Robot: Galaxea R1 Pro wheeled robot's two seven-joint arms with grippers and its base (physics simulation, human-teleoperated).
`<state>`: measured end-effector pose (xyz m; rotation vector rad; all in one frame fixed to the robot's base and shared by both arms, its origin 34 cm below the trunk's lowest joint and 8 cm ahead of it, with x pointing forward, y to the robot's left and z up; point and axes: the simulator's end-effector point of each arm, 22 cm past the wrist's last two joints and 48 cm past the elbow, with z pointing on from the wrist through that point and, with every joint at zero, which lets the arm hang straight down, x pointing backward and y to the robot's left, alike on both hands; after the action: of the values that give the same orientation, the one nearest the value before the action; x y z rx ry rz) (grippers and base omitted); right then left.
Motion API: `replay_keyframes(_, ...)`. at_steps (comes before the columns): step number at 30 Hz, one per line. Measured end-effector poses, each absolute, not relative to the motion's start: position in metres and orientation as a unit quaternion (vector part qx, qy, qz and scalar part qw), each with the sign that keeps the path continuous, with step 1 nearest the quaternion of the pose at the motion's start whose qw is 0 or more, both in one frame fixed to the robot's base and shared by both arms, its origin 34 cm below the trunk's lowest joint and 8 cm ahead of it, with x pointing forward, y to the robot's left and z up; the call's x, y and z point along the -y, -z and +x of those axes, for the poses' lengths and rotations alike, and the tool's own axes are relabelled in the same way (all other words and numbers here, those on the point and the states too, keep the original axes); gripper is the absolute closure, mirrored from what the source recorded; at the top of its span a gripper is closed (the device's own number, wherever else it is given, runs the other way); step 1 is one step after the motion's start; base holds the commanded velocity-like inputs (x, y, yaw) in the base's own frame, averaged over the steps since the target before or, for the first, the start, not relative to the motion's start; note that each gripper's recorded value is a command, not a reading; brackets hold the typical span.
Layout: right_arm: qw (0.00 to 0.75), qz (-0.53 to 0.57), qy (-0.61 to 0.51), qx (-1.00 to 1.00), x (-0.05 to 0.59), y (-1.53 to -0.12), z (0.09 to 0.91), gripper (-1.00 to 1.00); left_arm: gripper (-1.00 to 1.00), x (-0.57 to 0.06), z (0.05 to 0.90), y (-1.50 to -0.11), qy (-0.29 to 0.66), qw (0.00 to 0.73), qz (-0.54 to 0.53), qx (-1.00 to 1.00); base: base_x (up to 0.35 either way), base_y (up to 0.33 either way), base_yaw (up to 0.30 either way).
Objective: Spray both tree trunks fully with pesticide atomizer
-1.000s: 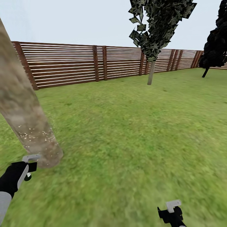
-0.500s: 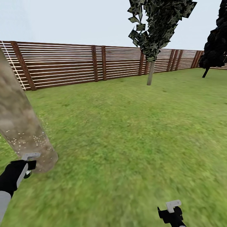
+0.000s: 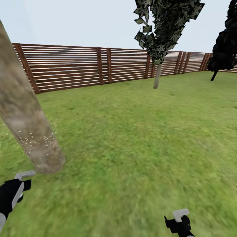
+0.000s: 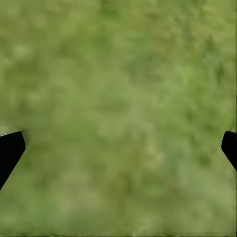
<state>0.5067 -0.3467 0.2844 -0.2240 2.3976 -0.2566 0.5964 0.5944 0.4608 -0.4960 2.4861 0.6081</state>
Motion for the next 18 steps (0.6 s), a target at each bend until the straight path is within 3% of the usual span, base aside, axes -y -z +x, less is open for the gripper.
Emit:
replay_keyframes(4, 0.355, -0.090, 0.097, -0.926, 0.343, -0.285, 0.509, -1.00, 1.00, -0.582, 0.600, -0.441, -0.213, 0.280, -0.156, -0.923, -0.315, 0.101, 0.000)
replay_keyframes(8, 0.383, -0.104, 0.080, -0.915, 0.324, -0.298, 0.534, -1.00, 1.00, -0.499, 0.606, -0.394, -0.179, 0.265, 0.059, -0.946, -0.320, 0.080, 0.000)
replay_keyframes(12, 0.424, -0.280, -0.005, -0.861, 0.233, -0.326, 0.569, -1.00, 1.00, -0.413, 0.604, -0.369, -0.072, 0.268, 0.211, -0.937, -0.314, 0.076, 0.000)
replay_keyframes(18, 0.376, -0.459, -0.181, -0.784, 0.135, -0.351, 0.547, -1.00, 1.00, -0.306, 0.553, -0.363, 0.125, 0.203, 0.389, -0.890, -0.152, 0.041, 0.000)
